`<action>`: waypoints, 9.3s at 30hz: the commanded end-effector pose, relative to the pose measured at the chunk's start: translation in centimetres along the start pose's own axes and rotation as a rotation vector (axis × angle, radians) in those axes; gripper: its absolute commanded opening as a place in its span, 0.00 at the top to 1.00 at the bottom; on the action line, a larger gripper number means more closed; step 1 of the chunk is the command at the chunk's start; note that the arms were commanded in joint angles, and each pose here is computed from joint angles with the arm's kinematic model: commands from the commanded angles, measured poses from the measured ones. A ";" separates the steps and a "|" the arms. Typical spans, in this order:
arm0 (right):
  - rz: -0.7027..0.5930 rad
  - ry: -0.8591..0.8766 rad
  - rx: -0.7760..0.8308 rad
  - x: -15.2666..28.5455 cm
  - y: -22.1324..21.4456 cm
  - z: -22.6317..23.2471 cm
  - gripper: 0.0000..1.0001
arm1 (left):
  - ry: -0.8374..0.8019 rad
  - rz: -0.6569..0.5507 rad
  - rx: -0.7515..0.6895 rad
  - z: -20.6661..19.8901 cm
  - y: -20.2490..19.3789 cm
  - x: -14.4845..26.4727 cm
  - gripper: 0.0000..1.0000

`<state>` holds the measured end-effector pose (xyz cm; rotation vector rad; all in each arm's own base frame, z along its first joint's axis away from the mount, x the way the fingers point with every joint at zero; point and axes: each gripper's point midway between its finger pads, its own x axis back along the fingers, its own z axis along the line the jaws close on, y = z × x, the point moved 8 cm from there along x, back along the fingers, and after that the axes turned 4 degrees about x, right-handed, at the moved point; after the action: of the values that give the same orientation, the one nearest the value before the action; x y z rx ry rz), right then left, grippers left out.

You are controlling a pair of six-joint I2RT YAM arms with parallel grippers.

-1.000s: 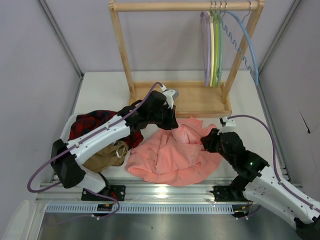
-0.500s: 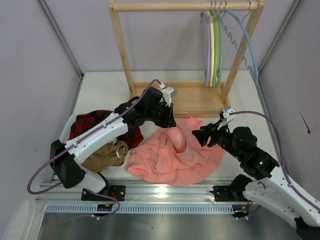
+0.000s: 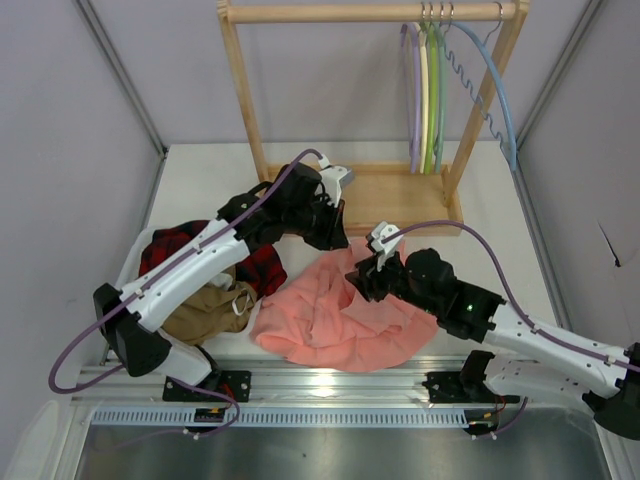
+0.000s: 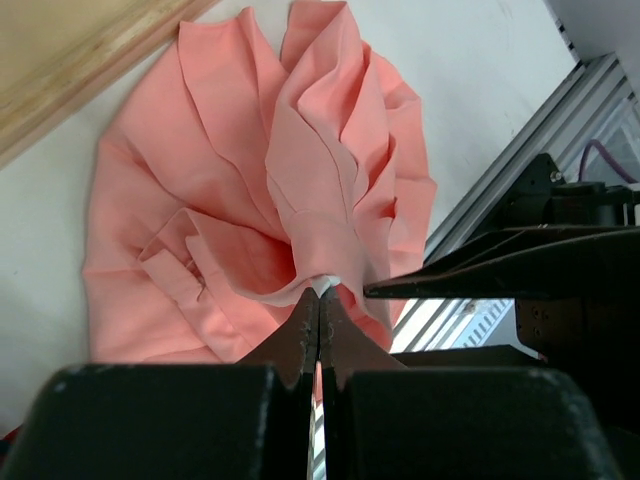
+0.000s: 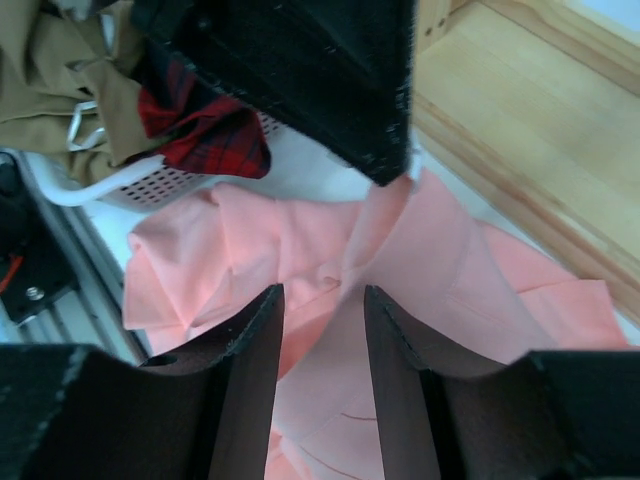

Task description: Place the skirt on the hanger

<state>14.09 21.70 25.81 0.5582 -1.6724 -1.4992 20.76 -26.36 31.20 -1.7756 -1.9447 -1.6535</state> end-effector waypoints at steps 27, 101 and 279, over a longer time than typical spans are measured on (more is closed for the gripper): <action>-0.193 -0.161 0.222 -1.7 4.5 -2.4 0.27 | -0.010 -0.020 -0.117 -1.0 1.4 4.4 1.00; -0.137 -0.451 -0.572 7.7 -2.4 -5.5 1.00 | -0.010 -0.812 0.005 -8.5 20.9 4.4 0.26; -0.263 -0.009 -0.414 4.9 1.3 -4.0 1.00 | -0.291 -0.562 -0.294 -1.5 -12.0 22.9 1.00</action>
<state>14.74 15.45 25.35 0.4349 -1.3113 -1.9412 3.10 -8.97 35.63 -1.8421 -2.4567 -1.9760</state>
